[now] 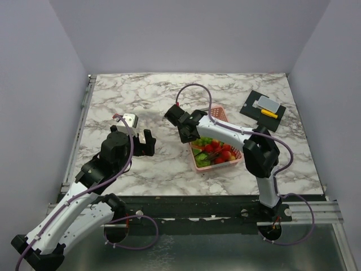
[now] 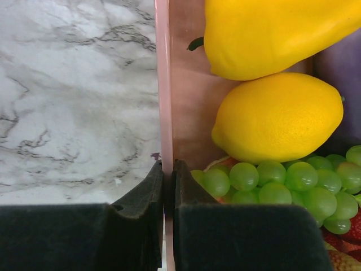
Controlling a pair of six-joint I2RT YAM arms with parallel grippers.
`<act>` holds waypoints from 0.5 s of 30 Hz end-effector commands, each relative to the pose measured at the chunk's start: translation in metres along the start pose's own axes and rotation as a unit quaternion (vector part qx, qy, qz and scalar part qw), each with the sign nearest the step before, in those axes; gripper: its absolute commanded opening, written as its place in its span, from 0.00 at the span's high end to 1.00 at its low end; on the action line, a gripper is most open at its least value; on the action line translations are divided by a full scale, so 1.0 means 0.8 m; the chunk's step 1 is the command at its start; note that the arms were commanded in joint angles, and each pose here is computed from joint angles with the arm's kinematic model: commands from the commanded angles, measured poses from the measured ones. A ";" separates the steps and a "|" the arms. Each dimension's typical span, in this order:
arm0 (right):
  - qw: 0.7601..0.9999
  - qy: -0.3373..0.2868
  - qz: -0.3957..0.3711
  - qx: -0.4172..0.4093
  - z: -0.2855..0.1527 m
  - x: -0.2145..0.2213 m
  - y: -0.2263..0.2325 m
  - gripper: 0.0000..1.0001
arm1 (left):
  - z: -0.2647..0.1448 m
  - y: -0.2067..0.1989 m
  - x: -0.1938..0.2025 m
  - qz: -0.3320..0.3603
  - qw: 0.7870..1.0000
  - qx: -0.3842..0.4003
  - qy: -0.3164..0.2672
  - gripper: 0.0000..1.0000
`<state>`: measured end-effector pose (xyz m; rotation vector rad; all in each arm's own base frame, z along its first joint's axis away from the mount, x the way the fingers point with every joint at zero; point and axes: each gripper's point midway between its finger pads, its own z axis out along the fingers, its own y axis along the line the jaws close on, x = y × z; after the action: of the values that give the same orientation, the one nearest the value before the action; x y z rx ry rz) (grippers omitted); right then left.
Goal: Place the food in the zip-top bag and seal the zipper
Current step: Move the bin to the center of the board.
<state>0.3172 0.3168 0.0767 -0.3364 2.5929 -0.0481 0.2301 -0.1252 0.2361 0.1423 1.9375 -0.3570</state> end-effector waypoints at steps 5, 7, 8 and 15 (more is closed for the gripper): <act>0.998 -0.008 0.035 0.045 -0.006 0.001 -0.060 0.99 | 0.002 -0.004 0.001 -0.010 1.000 0.007 -0.002 0.01; 0.998 -0.010 0.034 0.047 -0.007 0.000 -0.069 0.99 | 0.003 -0.005 0.002 -0.009 1.000 0.007 0.001 0.01; 0.998 -0.010 0.035 0.051 -0.007 0.000 -0.075 0.99 | 0.004 -0.005 0.002 -0.009 1.000 0.006 0.002 0.01; 0.998 -0.011 0.041 0.039 -0.007 -0.002 -0.088 0.98 | 0.010 -0.002 0.006 -0.006 1.000 -0.004 0.011 0.01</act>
<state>0.3271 0.2527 0.0767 -0.2009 2.6104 -0.1336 0.2324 -0.1274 0.2303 0.1381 1.9611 -0.3522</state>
